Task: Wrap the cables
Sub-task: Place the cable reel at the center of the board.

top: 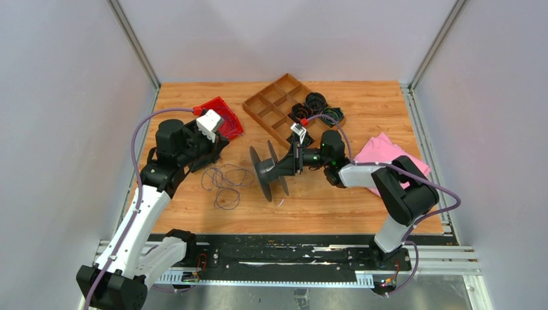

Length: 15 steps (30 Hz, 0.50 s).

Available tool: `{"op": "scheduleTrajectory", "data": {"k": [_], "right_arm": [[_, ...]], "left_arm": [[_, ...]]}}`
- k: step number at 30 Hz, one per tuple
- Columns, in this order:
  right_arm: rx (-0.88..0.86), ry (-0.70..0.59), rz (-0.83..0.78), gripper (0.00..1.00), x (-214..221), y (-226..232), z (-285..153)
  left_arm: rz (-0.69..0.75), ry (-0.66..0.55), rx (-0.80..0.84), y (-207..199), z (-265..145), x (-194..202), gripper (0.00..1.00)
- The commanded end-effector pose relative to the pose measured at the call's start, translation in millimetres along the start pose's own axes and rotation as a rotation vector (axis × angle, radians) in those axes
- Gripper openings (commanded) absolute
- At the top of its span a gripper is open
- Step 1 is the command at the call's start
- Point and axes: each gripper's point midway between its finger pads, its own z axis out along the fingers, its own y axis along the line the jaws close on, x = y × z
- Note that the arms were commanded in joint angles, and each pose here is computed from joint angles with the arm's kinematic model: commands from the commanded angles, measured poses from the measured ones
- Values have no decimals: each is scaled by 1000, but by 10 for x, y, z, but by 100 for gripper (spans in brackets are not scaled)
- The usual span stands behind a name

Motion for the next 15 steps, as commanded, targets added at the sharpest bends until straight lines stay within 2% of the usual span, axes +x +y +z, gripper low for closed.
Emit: {"op": "scheduleTrajectory", "data": {"k": [1,7,15], "right_arm": [[4,20,-27,63,-69,25,-49],[38,36,-24,74,-68,-7,-98],[71,66,-19,78,-39,-43,-155]], "left_arm": [[18,-35,7,-3,-27,-87,0],[19,-37,8,-12,-37,-85,0],[18,-38,17,-26,-33,-87,0]]}}
